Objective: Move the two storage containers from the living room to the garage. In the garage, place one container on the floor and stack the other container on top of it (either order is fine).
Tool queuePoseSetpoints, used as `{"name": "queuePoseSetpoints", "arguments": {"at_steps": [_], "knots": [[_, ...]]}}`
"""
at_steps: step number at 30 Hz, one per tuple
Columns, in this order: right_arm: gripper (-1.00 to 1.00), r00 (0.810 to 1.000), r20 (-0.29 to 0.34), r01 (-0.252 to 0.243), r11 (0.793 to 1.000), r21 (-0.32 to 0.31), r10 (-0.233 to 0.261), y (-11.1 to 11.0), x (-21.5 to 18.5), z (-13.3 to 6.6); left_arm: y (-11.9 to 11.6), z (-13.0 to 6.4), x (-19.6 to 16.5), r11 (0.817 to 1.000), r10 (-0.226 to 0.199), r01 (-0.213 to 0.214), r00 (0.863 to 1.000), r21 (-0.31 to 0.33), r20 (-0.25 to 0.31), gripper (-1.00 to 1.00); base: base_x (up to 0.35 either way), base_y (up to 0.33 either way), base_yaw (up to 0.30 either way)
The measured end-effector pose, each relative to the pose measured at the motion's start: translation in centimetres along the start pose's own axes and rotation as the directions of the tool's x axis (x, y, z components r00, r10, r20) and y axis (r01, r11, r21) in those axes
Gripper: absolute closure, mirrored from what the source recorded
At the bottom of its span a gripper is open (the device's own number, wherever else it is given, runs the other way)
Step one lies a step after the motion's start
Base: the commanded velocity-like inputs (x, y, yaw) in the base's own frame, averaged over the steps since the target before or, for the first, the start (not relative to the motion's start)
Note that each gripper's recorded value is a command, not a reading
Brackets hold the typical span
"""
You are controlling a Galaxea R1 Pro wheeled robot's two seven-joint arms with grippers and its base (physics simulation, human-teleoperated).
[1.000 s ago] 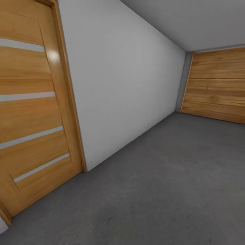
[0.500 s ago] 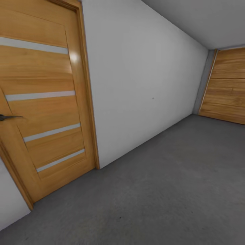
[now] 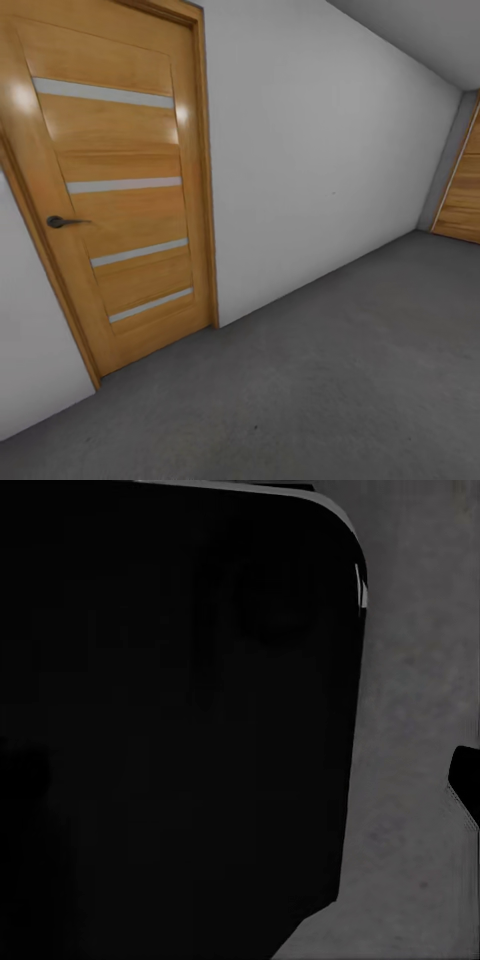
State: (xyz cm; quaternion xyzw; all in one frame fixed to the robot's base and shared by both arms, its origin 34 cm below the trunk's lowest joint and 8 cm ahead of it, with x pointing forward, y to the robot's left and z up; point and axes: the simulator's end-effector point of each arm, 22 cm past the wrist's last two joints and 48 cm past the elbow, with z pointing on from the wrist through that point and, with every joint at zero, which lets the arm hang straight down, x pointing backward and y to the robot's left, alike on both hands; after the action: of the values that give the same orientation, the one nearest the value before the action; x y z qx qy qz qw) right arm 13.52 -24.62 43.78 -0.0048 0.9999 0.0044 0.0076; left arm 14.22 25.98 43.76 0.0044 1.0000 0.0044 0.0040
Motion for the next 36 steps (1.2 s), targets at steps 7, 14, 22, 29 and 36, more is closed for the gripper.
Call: {"name": "queuePoseSetpoints", "arguments": {"at_steps": [7, 14, 22, 29, 36], "knots": [[-1.0, 1.0, 0.0, 0.0, 1.0, 0.0, 0.0, -0.02, 0.0, 0.0, -0.01, 0.0, -0.01, 1.0, 0.0, 0.0, 1.0, 0.0, 0.0, -1.0, 0.0, 0.0, 0.278], [-1.0, 1.0, 0.0, 0.0, 1.0, 0.001, 0.0, -0.05, 0.0, 0.0, -0.01, 0.0, 0.0, 1.0, 0.0, 0.0, 1.0, 0.0, 0.0, -1.0, 0.0, 0.0, 0.278], [-1.0, 1.0, 0.0, 0.0, 1.0, 0.001, 0.0, -0.06, 0.0, 0.0, -0.02, 0.0, 0.01, 1.0, 0.0, 0.0, 1.0, 0.0, 0.0, -1.0, 0.0, 0.0, 0.278], [-1.0, 1.0, 0.0, 0.0, 1.0, 0.001, 0.0, -0.06, 0.0, 0.0, -0.06, 0.0, 0.0, 1.0, 0.0, 0.0, 1.0, 0.001, 0.0, -1.0, 0.0, 0.0, 0.278], [-1.0, 1.0, 0.0, 0.0, 1.0, 0.002, 0.0, -0.19, 0.0, 0.0, -0.03, 0.0, 0.01, 1.0, 0.0, 0.0, 1.0, 0.0, 0.0, -1.0, 0.0, 0.0, 0.278]]}}
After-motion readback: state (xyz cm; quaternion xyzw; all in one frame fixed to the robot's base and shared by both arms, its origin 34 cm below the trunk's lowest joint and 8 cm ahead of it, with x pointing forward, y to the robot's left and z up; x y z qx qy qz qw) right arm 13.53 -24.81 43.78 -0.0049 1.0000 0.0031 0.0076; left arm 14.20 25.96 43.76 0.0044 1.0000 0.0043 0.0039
